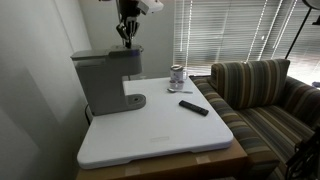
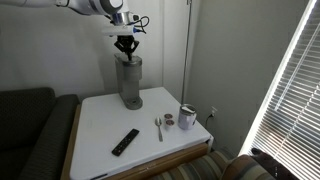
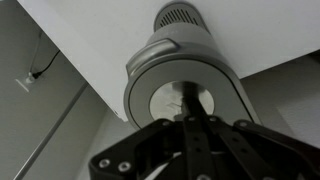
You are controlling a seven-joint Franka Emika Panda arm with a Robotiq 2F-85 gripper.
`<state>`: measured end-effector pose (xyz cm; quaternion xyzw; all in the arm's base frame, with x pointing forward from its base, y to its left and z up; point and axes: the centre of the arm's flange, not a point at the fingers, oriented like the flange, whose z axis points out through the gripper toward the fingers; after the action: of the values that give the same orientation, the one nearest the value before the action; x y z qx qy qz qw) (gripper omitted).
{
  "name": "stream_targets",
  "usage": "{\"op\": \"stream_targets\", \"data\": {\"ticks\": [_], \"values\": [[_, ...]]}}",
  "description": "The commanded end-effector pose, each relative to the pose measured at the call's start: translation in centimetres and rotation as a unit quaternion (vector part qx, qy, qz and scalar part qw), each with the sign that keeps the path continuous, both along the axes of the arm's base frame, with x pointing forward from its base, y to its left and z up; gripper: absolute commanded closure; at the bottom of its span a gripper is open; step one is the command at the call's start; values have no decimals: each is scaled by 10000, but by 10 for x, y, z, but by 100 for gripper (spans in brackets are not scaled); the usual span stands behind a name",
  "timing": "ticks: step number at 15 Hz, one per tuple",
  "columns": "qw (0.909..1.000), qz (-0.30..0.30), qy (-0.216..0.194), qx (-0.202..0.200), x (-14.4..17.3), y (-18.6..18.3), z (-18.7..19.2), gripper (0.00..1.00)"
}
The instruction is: Press the button atop the coffee maker
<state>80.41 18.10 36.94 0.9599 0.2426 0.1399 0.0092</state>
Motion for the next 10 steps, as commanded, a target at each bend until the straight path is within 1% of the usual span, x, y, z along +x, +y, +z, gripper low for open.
{"op": "stream_targets", "data": {"ticks": [1,5,10], "values": [[9992,-103,374,-43,48,6,-29,100],[9985,-186,515,-15,56,0,-39,100],[9985,-92,510,197,60,-3,-42,100]]}}
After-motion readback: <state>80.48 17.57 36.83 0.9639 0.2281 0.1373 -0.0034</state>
